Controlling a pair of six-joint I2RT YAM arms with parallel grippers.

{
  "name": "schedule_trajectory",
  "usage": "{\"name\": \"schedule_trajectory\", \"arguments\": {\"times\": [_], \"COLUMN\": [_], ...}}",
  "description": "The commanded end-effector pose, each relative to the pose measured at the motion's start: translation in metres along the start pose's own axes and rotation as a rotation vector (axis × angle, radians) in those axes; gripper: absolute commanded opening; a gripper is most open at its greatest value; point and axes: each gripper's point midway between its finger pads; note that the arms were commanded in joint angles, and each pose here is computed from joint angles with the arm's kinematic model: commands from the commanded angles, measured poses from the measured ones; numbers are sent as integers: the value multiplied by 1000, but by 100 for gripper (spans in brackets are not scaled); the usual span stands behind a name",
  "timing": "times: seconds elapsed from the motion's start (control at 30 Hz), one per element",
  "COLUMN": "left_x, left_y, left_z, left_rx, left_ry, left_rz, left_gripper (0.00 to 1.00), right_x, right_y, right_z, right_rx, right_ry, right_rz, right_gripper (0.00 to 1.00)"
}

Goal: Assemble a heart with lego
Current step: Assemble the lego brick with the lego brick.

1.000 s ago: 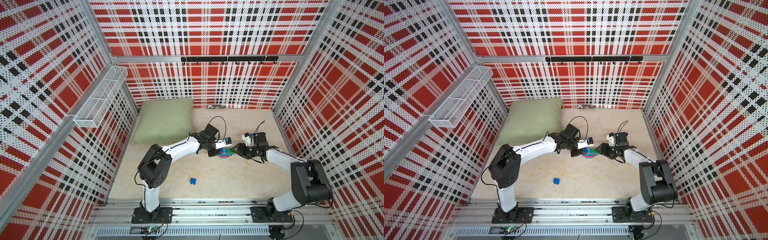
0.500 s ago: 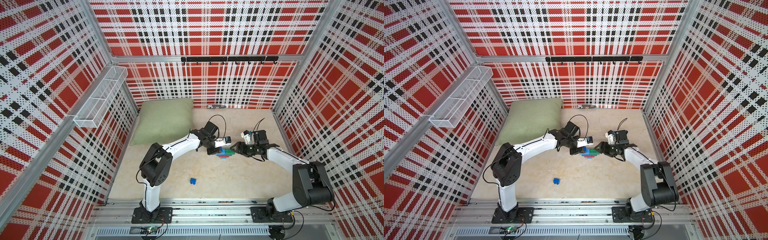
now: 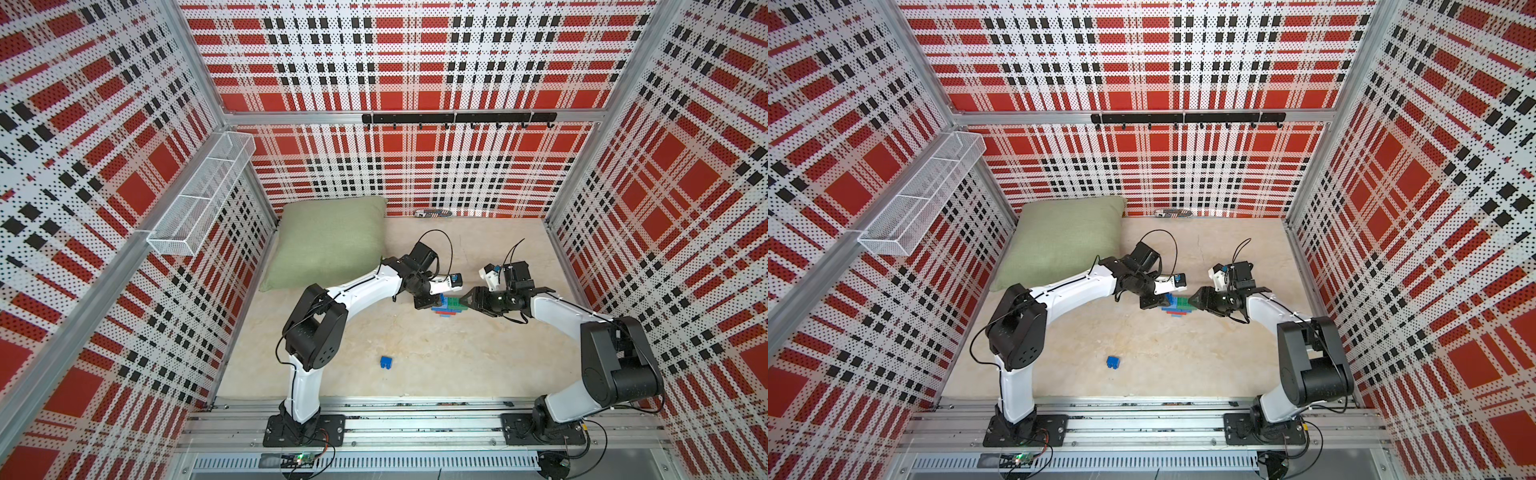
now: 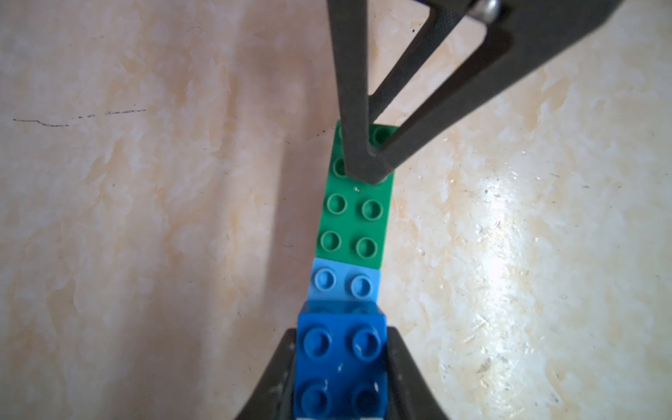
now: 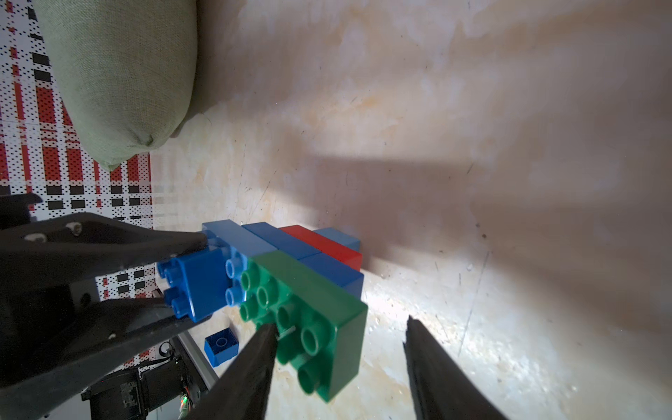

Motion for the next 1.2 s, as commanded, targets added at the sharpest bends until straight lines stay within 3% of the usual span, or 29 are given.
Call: {"name": "schedule_trajectory", "arguments": {"times": [0.0,0.27,0.67,0.83,1.17], "left_x": [2,16,44,42,57], "left_y": [-2,-11,-39,-43,-59], "left_z": [0,-3,2,-5,-15], "left_rx": [28,68,81,111,129], "left_ry": [-9,-10,49,47,58], "left_rz": [-20,9,143,134,270], "left_gripper": [0,0,0,0,0], "right_x": [6,2,3,3,-1], "right_y": [-7,-10,-12,-12,-14], "right_z": [-9,-12,-10,-10,-10], "right_rx": [34,46,30,26,20], "right_ry": [0,0,9,13,18], "right_rz": [38,40,41,45,46], "right_gripper": [58,56,55,55,55]}}
Point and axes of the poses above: each gripper's point midway between its finger pads, its own y axis back along the fingers, its own z axis along the line the jaws close on, x = y × z, and after that the axes turned 13 degrees about y, right-handed
